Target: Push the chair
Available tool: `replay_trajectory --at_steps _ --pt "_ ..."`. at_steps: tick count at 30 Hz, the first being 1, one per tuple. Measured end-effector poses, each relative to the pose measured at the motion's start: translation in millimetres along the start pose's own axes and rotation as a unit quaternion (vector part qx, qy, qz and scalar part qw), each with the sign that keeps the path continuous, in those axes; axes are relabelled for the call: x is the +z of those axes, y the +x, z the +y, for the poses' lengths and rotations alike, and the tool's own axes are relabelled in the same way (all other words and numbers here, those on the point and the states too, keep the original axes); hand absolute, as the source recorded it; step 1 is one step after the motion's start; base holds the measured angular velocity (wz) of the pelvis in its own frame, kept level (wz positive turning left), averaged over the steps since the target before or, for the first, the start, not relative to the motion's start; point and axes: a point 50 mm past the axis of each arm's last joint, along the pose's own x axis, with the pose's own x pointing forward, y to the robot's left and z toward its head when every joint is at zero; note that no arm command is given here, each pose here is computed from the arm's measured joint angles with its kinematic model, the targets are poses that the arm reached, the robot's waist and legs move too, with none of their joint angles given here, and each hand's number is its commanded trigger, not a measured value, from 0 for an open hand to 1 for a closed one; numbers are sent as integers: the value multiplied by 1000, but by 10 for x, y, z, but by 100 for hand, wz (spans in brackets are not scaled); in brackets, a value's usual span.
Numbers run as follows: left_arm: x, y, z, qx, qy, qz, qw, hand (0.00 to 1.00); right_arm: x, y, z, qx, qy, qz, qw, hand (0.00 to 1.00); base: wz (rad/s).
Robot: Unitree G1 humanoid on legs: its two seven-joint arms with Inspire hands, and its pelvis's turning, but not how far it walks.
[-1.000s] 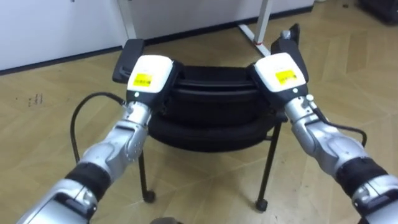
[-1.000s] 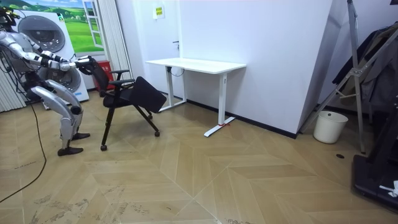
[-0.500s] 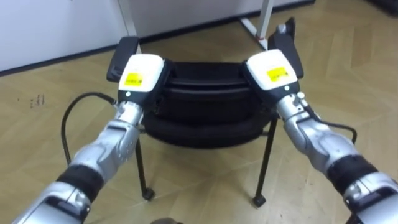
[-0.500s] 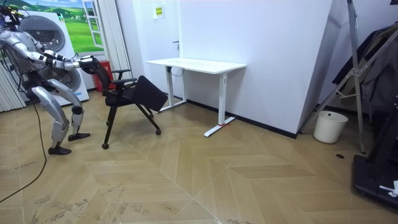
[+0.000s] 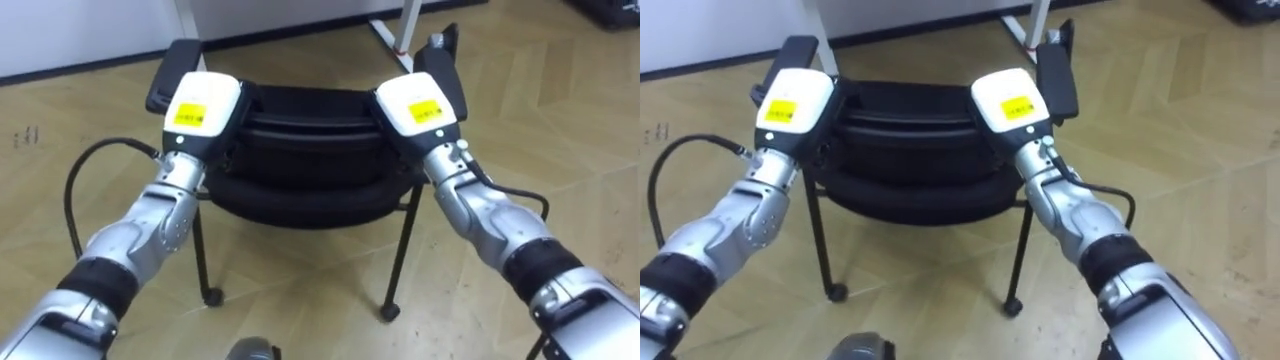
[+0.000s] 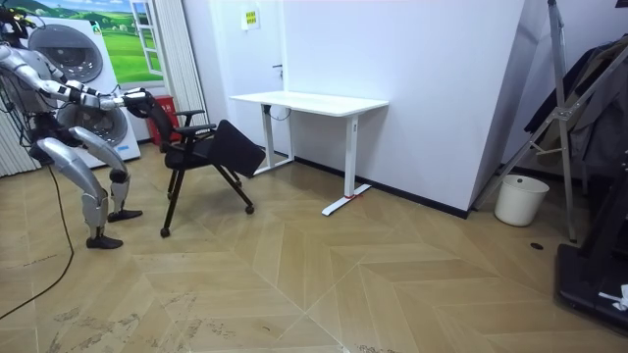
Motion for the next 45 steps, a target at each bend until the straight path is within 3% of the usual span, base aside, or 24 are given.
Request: replay_trajectory --at_steps 13,25,45 --pt "52 -210 -179 -12 -12 10 1000 100 6 -161 135 31 3 -8 999 100 8" --pt "167 -100 -156 1 -23 3 1000 100 -168 -181 -8 3 -28 -5 1000 100 16" --pt "136 -156 -165 -25 -11 -6 1000 100 -77 -289 182 17 3 9 1000 100 -4"
